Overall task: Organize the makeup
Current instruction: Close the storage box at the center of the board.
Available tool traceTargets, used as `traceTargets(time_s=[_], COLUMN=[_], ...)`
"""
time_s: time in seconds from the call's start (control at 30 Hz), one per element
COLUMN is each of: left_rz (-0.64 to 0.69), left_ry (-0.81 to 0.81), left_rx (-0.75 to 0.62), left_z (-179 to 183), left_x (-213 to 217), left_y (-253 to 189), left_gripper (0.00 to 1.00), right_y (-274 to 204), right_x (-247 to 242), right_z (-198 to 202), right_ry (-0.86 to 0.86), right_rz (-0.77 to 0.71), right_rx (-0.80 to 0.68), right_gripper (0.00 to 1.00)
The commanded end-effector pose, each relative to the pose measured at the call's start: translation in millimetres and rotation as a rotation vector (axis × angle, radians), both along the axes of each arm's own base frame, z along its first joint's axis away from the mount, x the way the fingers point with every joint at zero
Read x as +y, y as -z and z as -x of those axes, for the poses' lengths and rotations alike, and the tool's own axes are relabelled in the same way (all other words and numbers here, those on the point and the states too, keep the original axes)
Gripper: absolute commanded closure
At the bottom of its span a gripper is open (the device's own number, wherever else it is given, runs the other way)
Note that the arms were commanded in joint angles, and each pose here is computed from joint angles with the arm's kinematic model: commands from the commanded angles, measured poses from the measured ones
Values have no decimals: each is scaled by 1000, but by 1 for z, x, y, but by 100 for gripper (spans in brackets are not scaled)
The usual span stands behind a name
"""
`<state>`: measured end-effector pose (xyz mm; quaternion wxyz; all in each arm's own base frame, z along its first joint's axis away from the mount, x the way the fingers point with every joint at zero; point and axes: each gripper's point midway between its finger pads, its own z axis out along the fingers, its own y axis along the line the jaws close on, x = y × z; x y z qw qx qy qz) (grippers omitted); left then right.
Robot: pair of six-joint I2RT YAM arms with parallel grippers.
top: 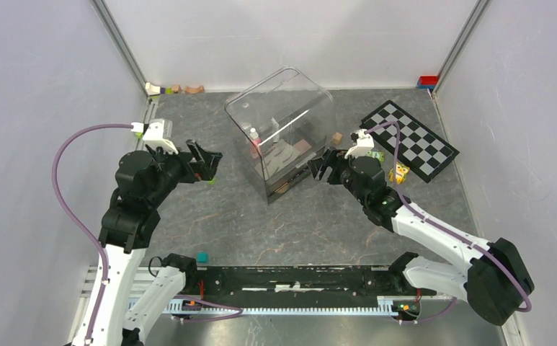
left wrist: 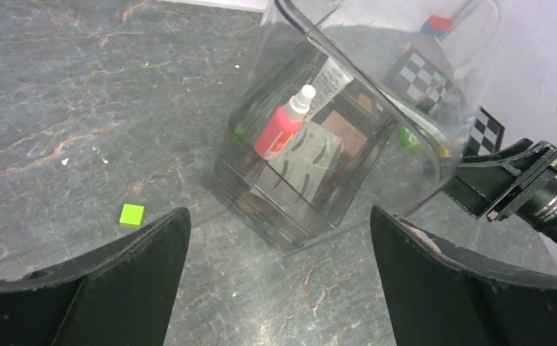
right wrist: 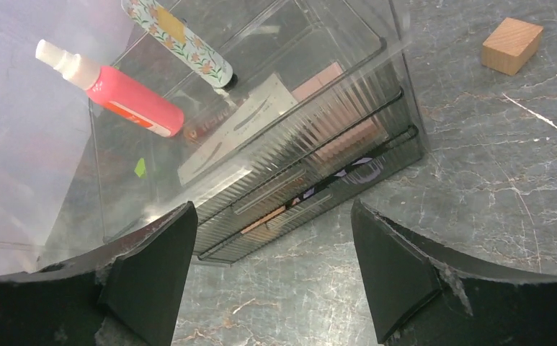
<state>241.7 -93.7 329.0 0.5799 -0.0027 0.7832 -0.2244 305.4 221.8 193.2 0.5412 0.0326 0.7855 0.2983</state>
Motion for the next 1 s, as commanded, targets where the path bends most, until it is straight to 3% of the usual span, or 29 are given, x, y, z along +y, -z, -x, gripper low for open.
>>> traceTargets(time_s=[0.0,0.4,0.87,0.97], left_rz=[-65,-81,-92,-88], left_ry=[-9,-57,-214,-215], left_rx=[-10,74,364,394], left_z=[-2,1,18,18], left_x=[6,15,36,35], left_y=[8,41,117,120], left_gripper=[0,0,0,0], right_y=[-20,-8,52,65], right_x=[1,-4,-82,-93], right_z=[-13,-15,43,59], right_ry=[24,20,68,48], right_rz=[-39,36,462,525], right_rx=[-77,-38,233,298], right_gripper=[15,14,9,2])
